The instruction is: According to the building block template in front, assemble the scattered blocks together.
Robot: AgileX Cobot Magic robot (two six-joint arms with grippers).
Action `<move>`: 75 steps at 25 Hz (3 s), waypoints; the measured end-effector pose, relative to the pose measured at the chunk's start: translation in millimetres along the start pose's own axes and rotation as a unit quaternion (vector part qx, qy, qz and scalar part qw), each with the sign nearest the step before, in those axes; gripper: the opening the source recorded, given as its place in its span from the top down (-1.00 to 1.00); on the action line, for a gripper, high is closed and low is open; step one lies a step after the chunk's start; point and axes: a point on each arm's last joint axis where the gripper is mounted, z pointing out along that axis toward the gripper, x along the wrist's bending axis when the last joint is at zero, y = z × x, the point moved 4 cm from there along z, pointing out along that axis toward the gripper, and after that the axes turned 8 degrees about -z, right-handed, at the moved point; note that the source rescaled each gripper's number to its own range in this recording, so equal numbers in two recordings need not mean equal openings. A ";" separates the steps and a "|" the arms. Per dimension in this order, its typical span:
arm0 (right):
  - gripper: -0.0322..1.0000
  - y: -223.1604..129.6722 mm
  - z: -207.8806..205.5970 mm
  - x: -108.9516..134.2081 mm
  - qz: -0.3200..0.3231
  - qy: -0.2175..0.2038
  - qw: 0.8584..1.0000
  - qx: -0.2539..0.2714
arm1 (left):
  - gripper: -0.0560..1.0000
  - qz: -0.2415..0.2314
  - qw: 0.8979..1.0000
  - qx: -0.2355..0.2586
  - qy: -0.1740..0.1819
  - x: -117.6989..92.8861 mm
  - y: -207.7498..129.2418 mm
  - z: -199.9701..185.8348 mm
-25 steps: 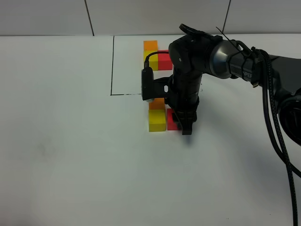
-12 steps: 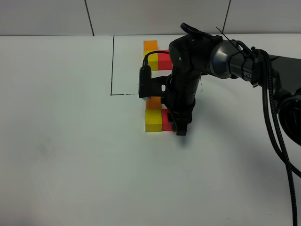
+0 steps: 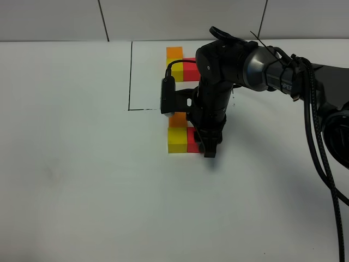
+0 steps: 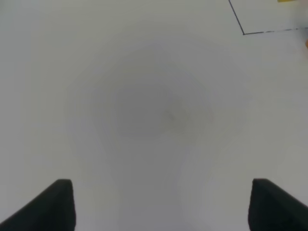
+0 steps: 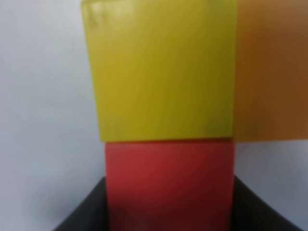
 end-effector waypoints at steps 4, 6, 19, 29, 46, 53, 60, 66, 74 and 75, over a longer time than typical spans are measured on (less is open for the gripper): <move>0.94 0.0 0.0 0.1 0.000 0.000 1.000 0.000 | -0.56 0.000 1.000 0.000 0.000 0.0 0.0 0.0; 0.94 0.0 0.0 0.1 0.000 0.000 1.000 0.000 | -0.56 0.000 1.000 0.000 0.000 0.0 0.0 0.0; 0.94 1.0 0.0 -1.4 0.000 -0.006 1.000 -0.004 | -0.56 0.000 1.000 0.000 0.000 0.0 0.0 0.0; 0.81 2.4 0.4 -3.4 0.002 -0.013 1.000 -0.009 | -0.56 0.000 1.000 0.000 0.000 -0.1 0.0 0.0; -0.99 -34.9 -52.5 -19.5 0.112 -0.067 0.991 0.010 | -0.56 0.000 1.000 0.000 0.000 -0.1 0.0 0.0; -1.00 -166.8 -90.4 -25.5 0.388 -0.031 0.920 -0.047 | -0.56 0.000 1.000 0.000 0.000 -0.1 0.0 0.0; -1.00 -237.1 -143.4 32.1 0.566 -0.096 0.811 -0.112 | -0.56 0.001 1.000 0.000 0.000 -0.1 0.0 0.0; -1.00 -246.2 -184.0 110.9 0.631 -0.144 0.752 -0.128 | -0.56 0.001 1.000 0.000 0.000 -0.1 0.0 0.0; -1.00 -219.6 -216.5 220.4 0.653 -0.201 0.720 -0.121 | -0.56 0.004 1.000 0.000 0.006 1.5 0.1 0.0; -1.00 -215.6 -219.7 233.2 0.651 -0.213 0.717 -0.125 | -0.56 0.005 1.000 0.000 0.010 2.6 0.1 -0.1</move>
